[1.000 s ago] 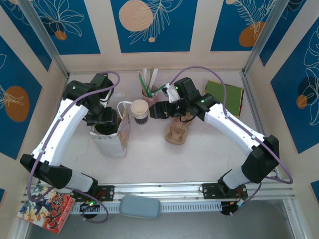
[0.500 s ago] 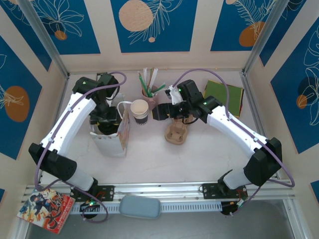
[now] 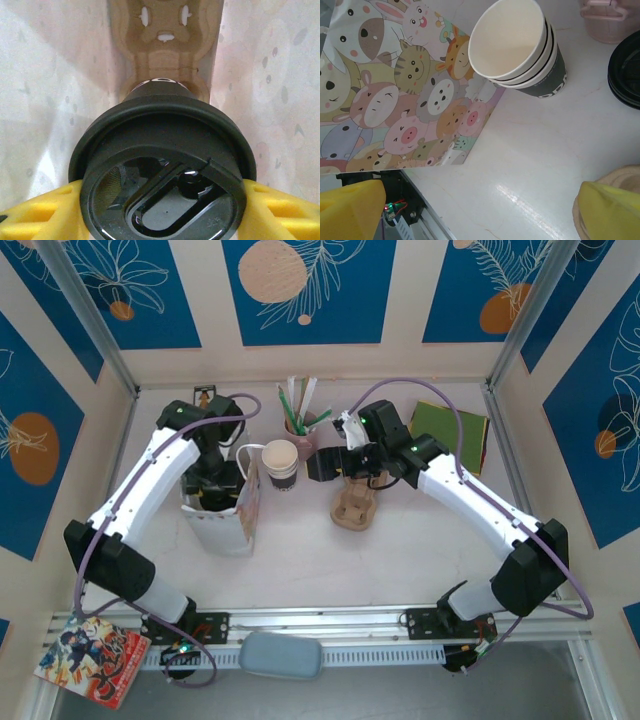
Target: Pack the takeout coffee
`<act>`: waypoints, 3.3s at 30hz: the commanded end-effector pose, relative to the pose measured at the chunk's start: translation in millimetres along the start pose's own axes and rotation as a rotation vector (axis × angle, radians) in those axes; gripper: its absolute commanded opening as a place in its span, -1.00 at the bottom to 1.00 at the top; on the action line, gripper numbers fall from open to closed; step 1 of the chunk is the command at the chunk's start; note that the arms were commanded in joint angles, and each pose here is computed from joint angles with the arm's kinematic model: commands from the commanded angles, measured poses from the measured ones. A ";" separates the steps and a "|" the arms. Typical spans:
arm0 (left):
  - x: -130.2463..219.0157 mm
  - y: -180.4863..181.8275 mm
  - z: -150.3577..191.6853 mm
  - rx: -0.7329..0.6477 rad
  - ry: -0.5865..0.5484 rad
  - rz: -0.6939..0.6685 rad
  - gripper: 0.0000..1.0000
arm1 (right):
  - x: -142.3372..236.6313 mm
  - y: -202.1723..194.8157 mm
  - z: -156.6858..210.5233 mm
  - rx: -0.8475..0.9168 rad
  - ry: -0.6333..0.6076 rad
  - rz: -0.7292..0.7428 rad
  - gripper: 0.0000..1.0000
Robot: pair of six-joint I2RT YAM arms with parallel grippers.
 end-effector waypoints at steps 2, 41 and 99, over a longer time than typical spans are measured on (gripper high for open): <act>-9.1 0.8 0.2 -0.028 0.021 0.007 0.18 | 6.1 3.2 3.3 -0.005 -0.005 -0.025 0.98; -36.4 7.3 7.9 -0.044 0.061 -0.011 0.18 | 5.3 3.1 7.9 -0.017 0.005 -0.015 0.98; -41.0 19.4 22.3 -0.030 0.106 0.023 0.17 | -0.1 4.0 4.9 -0.012 0.014 -0.030 0.98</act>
Point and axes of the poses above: each hand's point on the last joint's axis, 136 mm out from that joint toward the fingers, its own x axis back along the fingers, its own y axis along the line the jaws close on, z = x × y, the point moved 5 cm from there along x, back along the fingers, and after that the axes turned 6 degrees about x, right-handed, at the moved point
